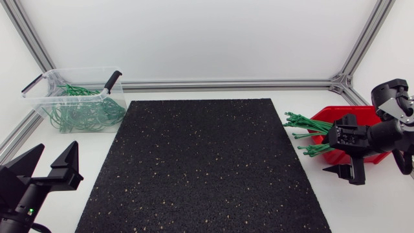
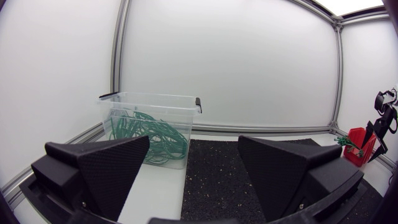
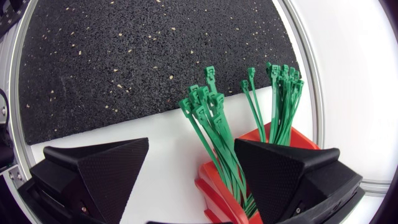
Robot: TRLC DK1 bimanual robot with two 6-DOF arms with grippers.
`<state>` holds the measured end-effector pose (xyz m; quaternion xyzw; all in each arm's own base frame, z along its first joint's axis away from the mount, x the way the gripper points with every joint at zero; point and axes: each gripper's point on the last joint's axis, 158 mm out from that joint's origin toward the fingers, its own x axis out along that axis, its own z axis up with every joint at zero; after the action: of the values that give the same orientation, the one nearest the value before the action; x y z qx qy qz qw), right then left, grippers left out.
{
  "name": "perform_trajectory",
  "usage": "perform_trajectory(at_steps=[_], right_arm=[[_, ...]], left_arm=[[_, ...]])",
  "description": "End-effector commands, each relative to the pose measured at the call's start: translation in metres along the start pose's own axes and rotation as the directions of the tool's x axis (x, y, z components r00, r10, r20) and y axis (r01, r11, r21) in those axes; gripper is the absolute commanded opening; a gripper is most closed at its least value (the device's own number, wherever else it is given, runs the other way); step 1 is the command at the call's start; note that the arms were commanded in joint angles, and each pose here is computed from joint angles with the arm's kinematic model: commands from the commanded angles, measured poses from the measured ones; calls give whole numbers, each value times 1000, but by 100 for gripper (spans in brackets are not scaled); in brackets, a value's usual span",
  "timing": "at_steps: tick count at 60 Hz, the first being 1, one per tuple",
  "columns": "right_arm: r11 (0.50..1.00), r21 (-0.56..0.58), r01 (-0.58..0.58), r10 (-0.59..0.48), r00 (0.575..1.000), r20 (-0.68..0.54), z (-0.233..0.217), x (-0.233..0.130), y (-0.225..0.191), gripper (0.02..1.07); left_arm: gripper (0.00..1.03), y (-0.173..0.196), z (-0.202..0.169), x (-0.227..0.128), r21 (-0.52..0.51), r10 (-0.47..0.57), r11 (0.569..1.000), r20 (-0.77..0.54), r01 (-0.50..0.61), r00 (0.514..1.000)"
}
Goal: Take a green cable tie from the red box, thread the tail through the head to close it, then place it in the transparent bin on the left.
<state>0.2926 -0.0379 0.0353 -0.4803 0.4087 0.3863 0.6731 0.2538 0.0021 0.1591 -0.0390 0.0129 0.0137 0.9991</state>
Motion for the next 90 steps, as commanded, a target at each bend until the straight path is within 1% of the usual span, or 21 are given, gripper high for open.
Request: perform_trajectory(at_steps=[1, 7, 14, 24, 31, 35, 41, 51, 63, 67, 71, 76, 84, 90], right_arm=[[999, -36, -2, 1, 1000, -12, -4, -9, 9, 102], [998, -65, -15, 14, 1000, -14, -4, -17, 19, 102], [996, -81, -31, 29, 999, -23, -4, -15, 26, 102], [989, -108, -99, 95, 995, -44, -2, 2, 41, 102], [987, -117, -110, 105, 993, -51, 0, 14, 39, 102], [988, -112, -108, 102, 993, -59, 0, 20, 34, 102], [990, -117, -76, 69, 995, -66, 2, 27, 23, 102], [991, -122, -46, 38, 997, -64, 8, 25, 10, 102], [991, -130, -40, 23, 991, -131, -5, 28, 11, 101], [991, -137, -10, -11, 988, -152, -10, 30, 8, 96], [989, -147, 22, -46, 986, -162, -12, 31, 6, 95], [987, -155, 31, -56, 985, -161, -11, 31, 11, 86], [983, -175, 63, -91, 984, -153, -5, 28, 16, 70], [973, -195, 126, -155, 978, -141, 1, 26, 15, 48]], left_arm=[[99, 5, -24, 2, -10, 19, 1000, -56, -20, 998], [99, 7, -25, 2, -10, 26, 1000, -60, -26, 998], [99, 6, -26, 2, -10, 18, 1000, -62, -19, 998], [99, 5, -25, 2, -11, 15, 1000, -60, -16, 998], [99, 4, -24, 2, -11, 12, 1000, -58, -13, 998], [99, 4, -25, 2, -11, 9, 1000, -60, -10, 998], [99, 4, -25, 2, -11, 9, 1000, -60, -10, 998], [99, 2, -25, 2, -11, 3, 1000, -61, -3, 998], [99, 3, -26, 2, -11, 6, 1000, -62, -7, 998], [99, 3, -25, 2, -11, 6, 1000, -60, -7, 998], [99, 2, -25, 2, -11, 3, 1000, -61, -3, 998], [99, 2, -25, 2, -11, 3, 1000, -61, -3, 998], [99, 3, -25, 2, -11, 6, 1000, -60, -7, 998], [99, 4, -25, 2, -11, 8, 1000, -62, -8, 998]])
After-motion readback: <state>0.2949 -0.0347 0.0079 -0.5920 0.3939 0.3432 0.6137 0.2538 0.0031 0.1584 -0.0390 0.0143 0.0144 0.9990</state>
